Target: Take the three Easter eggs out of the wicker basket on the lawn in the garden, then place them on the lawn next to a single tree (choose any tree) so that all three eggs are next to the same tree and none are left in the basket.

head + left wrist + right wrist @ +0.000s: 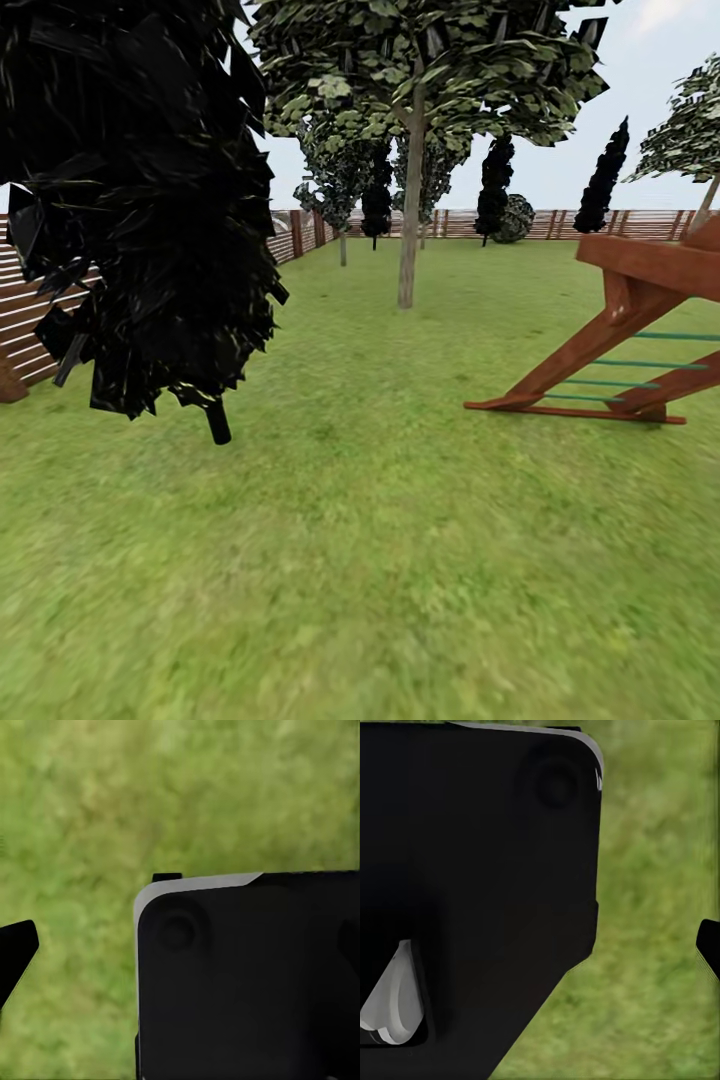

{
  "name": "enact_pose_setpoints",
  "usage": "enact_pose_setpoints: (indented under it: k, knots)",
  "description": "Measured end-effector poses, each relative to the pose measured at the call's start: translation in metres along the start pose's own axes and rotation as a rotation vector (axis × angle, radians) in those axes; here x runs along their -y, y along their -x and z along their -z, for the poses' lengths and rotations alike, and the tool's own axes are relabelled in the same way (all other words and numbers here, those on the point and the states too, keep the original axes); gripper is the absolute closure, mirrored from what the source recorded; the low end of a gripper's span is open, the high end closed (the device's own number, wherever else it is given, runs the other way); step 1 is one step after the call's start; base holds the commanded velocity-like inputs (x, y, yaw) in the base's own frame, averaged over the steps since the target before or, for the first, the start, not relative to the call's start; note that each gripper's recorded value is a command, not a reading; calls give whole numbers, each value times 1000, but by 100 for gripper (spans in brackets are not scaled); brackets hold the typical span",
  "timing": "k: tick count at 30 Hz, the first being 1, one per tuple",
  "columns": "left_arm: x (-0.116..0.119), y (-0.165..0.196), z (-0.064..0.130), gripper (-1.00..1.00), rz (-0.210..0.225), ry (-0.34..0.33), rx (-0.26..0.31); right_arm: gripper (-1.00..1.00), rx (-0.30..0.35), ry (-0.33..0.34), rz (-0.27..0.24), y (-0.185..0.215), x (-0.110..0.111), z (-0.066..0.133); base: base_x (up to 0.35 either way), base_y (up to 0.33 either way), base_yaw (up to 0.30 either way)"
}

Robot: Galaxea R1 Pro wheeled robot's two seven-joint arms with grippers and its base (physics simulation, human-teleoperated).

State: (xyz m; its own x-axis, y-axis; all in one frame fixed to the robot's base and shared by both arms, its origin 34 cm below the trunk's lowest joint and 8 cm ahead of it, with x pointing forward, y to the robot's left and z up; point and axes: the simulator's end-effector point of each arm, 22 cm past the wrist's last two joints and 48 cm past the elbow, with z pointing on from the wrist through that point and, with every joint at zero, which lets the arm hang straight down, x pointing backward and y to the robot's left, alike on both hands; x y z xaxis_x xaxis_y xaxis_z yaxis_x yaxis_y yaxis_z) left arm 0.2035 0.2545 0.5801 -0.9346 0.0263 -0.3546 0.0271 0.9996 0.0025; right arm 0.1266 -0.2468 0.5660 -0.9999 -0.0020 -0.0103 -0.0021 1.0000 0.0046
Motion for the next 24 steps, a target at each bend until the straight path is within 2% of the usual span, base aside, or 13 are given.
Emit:
enact_pose_setpoints:
  k: [12, 24]
  knots:
    - [0, 0, 0, -100, 0, 0, 0, -100, 0, 0, 0, 0, 0, 0, 305, -3, 0]
    - [0, 0, 0, -100, 0, 0, 0, -100, 0, 0, 0, 0, 0, 0, 303, -82, 0]
